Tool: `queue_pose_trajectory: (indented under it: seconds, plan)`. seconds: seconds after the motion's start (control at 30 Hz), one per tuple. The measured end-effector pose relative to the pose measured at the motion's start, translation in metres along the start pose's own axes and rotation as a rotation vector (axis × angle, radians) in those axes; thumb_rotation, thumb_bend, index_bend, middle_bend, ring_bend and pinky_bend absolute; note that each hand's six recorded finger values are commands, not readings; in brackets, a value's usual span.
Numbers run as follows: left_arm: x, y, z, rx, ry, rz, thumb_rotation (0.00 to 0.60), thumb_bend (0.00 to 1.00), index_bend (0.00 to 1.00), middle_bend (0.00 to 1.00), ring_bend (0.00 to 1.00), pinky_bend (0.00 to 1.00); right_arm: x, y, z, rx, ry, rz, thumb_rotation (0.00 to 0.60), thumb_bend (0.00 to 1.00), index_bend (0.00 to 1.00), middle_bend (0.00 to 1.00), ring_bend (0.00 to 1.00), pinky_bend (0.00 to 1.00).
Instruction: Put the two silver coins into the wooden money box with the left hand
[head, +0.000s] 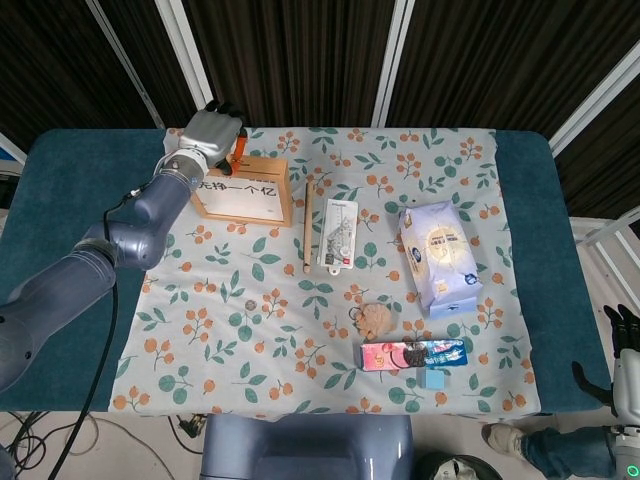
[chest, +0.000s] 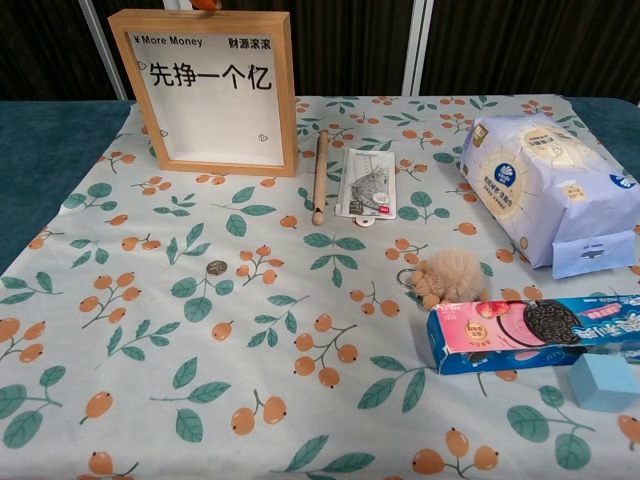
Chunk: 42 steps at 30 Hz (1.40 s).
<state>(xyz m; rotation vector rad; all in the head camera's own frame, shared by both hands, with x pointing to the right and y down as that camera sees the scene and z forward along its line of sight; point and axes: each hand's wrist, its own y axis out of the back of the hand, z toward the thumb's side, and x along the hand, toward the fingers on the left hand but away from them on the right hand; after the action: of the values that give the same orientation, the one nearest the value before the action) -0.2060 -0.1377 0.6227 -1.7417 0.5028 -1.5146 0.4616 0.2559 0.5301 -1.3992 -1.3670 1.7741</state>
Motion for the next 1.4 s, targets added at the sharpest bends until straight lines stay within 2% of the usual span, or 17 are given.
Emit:
queue_pose_trajectory:
  seconds: [0.77, 0.9, 1.23, 1.4]
  plan:
    - [0.0, -0.007, -0.005, 0.002, 0.009, -0.031, 0.6, 0.56, 0.66, 0.15, 0.0, 0.0, 0.0, 0.001, -0.002, -0.001, -0.012, 0.0, 0.6, 0.37, 0.11, 0.05, 0.0, 0.0]
    - [0.001, -0.008, -0.007, 0.003, 0.016, -0.031, 0.6, 0.56, 0.59, 0.14, 0.0, 0.0, 0.0, 0.001, -0.002, -0.001, -0.013, 0.0, 0.6, 0.37, 0.11, 0.05, 0.0, 0.0]
    - [0.003, -0.008, -0.007, 0.006, 0.017, -0.028, 0.6, 0.4, 0.52, 0.14, 0.0, 0.0, 0.0, 0.0, -0.003, 0.0, -0.022, 0.008, 0.6, 0.37, 0.11, 0.05, 0.0, 0.0]
    - [0.002, -0.006, -0.006, 0.007, 0.013, -0.022, 0.6, 0.37, 0.51, 0.14, 0.0, 0.0, 0.0, 0.0, -0.002, 0.003, -0.024, 0.011, 0.6, 0.37, 0.11, 0.05, 0.0, 0.0]
